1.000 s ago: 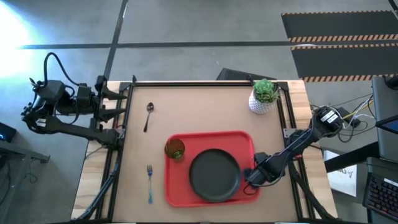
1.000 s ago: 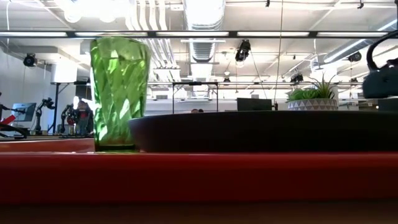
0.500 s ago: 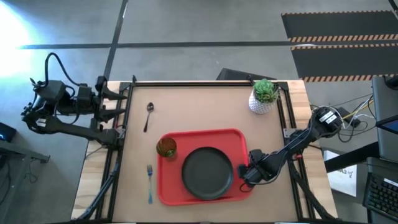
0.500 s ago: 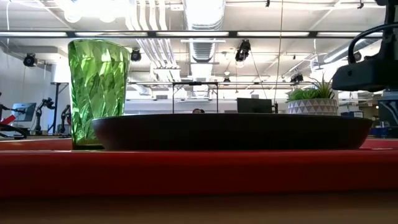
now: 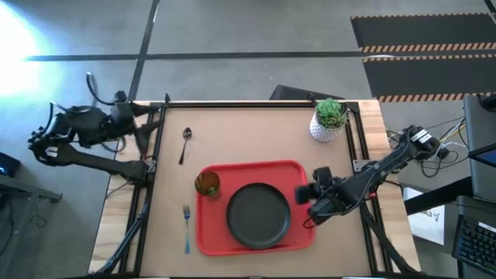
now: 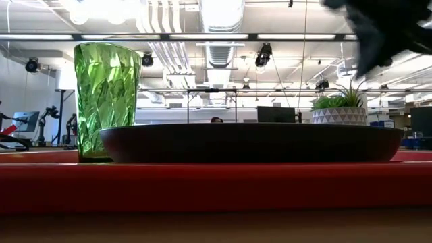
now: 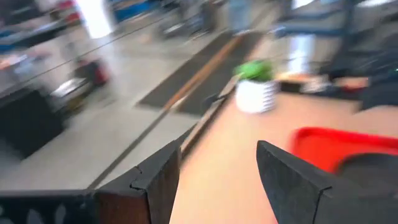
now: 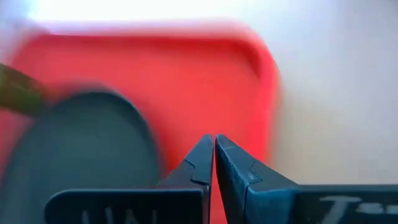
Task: Pick and place plate/cup/fork/spoon on tray
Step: Put the black spoon to the right side of the black plate on the red serving tray
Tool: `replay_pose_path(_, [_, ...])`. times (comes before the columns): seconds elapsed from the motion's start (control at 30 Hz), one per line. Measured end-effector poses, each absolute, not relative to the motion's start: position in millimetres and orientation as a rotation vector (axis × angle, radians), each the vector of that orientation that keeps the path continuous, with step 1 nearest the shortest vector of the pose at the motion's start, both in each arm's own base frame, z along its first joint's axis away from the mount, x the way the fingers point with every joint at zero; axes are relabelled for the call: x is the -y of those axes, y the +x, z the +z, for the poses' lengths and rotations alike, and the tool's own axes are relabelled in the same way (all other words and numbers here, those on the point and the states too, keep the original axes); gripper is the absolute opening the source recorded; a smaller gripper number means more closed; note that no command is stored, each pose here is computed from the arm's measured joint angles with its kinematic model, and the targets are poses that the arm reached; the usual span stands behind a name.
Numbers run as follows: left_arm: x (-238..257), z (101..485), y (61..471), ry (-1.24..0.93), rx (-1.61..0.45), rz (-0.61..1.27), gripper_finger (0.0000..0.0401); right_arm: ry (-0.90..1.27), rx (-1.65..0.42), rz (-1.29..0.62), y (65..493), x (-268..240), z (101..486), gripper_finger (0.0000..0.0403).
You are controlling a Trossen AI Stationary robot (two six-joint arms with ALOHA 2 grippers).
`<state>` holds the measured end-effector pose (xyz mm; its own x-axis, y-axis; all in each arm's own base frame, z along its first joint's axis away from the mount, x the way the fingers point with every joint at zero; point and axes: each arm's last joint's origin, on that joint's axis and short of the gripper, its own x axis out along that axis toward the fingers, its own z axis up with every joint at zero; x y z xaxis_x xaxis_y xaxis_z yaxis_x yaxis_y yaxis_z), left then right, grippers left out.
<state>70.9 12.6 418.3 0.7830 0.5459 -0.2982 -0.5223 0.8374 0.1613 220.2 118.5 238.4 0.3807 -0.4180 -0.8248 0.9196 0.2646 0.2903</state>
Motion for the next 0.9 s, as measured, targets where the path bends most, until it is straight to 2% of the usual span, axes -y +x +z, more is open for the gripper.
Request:
replay_pose_path(0.17, [-15,400,79,-0.05,-0.478,0.751,0.0193,0.702,-0.437,-0.892,228,-109,295,0.0009])
replay_pose_path(0.37, [-14,367,80,-0.186,-0.757,0.924,0.0154,0.491,-0.356,-0.781,232,-108,355,0.0009])
replay_pose_path(0.47, [-13,353,85,-0.289,-0.806,0.947,0.0138,0.395,-0.341,-0.743,234,-108,378,0.0009])
replay_pose_path(0.77, [-4,300,113,-0.549,-0.892,0.809,0.0136,0.203,-0.379,-0.669,240,-112,403,0.0009])
replay_pose_path(0.9, [-3,278,118,-0.6,-0.971,0.84,0.0159,0.178,-0.413,-0.643,241,-113,401,0.0009])
